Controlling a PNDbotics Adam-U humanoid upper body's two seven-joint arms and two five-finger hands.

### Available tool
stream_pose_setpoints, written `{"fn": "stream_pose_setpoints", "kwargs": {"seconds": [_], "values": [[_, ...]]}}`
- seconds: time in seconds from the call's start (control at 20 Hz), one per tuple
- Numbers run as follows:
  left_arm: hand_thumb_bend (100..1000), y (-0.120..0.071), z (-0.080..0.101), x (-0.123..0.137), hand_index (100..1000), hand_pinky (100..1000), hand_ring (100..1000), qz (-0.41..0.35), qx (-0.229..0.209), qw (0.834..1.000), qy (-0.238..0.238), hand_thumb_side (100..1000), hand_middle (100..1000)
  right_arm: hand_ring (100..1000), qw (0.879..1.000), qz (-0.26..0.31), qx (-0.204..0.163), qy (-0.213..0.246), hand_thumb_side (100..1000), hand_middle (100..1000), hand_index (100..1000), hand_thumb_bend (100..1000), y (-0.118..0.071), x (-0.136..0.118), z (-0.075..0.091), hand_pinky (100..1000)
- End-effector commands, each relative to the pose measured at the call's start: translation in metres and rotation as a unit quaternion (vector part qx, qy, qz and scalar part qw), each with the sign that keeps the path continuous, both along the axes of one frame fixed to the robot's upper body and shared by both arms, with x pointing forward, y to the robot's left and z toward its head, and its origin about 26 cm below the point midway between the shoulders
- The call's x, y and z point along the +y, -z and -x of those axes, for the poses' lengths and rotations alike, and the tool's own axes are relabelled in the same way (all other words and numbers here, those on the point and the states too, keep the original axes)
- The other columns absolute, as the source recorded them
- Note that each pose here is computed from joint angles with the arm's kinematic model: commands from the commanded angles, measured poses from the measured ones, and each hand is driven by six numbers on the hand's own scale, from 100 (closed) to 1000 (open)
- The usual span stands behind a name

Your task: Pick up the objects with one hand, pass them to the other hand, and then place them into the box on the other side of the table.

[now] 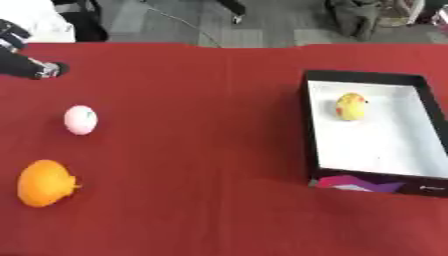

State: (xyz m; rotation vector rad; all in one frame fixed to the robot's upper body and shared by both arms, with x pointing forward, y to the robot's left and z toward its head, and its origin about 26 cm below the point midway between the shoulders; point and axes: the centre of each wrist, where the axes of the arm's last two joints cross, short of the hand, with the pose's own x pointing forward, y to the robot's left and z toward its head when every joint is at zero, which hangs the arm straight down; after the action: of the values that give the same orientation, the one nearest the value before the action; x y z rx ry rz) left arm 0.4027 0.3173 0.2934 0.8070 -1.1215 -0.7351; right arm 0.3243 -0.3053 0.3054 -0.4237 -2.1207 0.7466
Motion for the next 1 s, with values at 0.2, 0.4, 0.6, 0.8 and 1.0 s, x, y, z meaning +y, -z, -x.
{"fn": "stream_pose_setpoints", "kwargs": {"seconds": [0.2, 0.4, 0.6, 0.8, 1.0], "values": [[543, 0.0, -0.028, 0.002, 875, 905, 826, 0.029, 0.094, 0.995, -0.011, 275, 774, 1000, 1.0, 0.006, -0.007, 0.001, 426, 730, 903, 100, -0.009, 0.0, 0.001, 912], [555, 0.013, -0.045, 0.004, 871, 912, 840, 0.027, 0.147, 0.989, -0.018, 275, 778, 1000, 1.0, 0.008, -0.005, -0.002, 413, 727, 902, 100, -0.008, 0.002, 0.0, 912], [564, 0.02, -0.052, 0.006, 873, 915, 848, 0.03, 0.179, 0.983, -0.009, 278, 781, 1000, 1.0, 0.01, -0.001, 0.002, 423, 725, 902, 100, -0.007, 0.002, -0.001, 912], [573, 0.029, -0.057, 0.007, 872, 917, 858, 0.027, 0.21, 0.977, -0.007, 272, 787, 1000, 1.0, 0.011, 0.001, 0.001, 422, 724, 901, 100, -0.006, 0.002, -0.002, 912], [573, 0.038, -0.06, 0.009, 878, 920, 866, 0.017, 0.229, 0.973, -0.019, 265, 792, 1000, 1.0, 0.012, 0.004, 0.0, 421, 721, 901, 100, -0.005, 0.003, -0.003, 912]]}}
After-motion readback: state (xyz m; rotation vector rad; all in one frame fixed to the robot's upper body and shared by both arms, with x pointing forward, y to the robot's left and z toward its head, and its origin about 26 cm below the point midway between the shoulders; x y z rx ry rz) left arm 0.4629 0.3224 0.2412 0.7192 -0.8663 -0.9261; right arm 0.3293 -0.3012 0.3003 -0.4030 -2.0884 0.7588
